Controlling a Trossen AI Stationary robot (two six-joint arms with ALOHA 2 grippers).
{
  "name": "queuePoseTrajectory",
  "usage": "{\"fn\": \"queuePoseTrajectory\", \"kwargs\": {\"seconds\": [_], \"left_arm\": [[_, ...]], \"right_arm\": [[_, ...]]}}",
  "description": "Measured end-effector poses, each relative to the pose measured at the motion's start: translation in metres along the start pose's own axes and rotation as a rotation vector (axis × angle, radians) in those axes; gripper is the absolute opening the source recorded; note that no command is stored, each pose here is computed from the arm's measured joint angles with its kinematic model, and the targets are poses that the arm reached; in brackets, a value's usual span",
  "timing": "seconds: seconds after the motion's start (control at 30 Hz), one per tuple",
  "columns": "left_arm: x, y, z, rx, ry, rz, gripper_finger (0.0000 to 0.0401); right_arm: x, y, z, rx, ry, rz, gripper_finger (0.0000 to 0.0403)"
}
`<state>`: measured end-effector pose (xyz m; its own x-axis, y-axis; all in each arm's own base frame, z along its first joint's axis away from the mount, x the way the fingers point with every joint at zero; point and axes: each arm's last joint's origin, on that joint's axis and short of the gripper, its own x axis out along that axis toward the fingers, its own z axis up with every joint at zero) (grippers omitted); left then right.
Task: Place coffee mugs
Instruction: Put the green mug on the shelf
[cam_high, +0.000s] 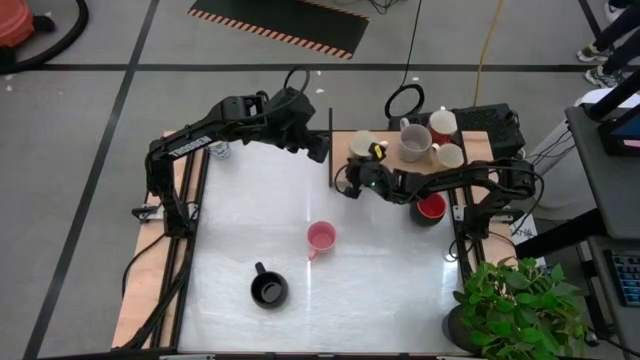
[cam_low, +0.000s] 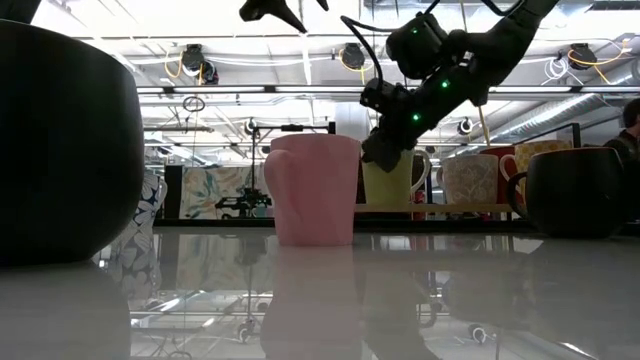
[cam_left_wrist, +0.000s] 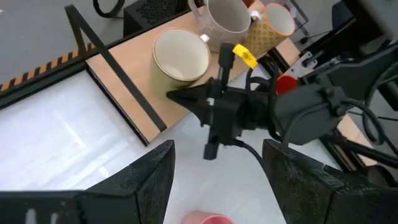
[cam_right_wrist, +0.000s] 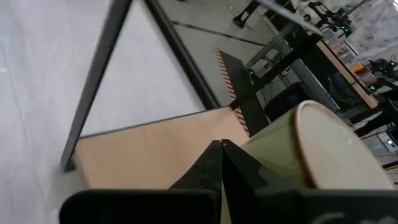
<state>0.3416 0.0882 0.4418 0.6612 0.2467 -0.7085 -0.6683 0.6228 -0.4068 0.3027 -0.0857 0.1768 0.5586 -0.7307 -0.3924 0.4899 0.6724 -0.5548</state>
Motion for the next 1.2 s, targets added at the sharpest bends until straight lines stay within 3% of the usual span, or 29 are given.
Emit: {"fn": "queuePoseTrajectory", "kwargs": {"seconds": [0.27,0.67,0.83,0.97,1.2], "left_arm": [[-0.001,-0.009,-0.005,-0.013,0.017,-0.053,0.0245],[0.006,-0.025,-0.018,0.060,0.039,-0.072,0.0232],[0.007,-0.026,-0.018,0.039,0.035,-0.075,0.0228],[0.007,-0.029,-0.020,0.041,0.034,-0.074,0.0228],[0.006,-0.030,-0.021,0.081,-0.021,-0.015,0.0227]], "right_arm": [[0.010,-0.016,0.000,0.056,-0.023,-0.057,0.0000],[0.011,-0.032,-0.003,0.006,0.041,-0.178,0.0000],[-0.015,-0.042,0.017,0.039,-0.103,-0.023,0.0000],[-0.044,-0.060,0.032,0.159,-0.245,0.103,0.0000],[-0.085,-0.121,0.059,0.279,-0.304,-0.032,0.0000]]}}
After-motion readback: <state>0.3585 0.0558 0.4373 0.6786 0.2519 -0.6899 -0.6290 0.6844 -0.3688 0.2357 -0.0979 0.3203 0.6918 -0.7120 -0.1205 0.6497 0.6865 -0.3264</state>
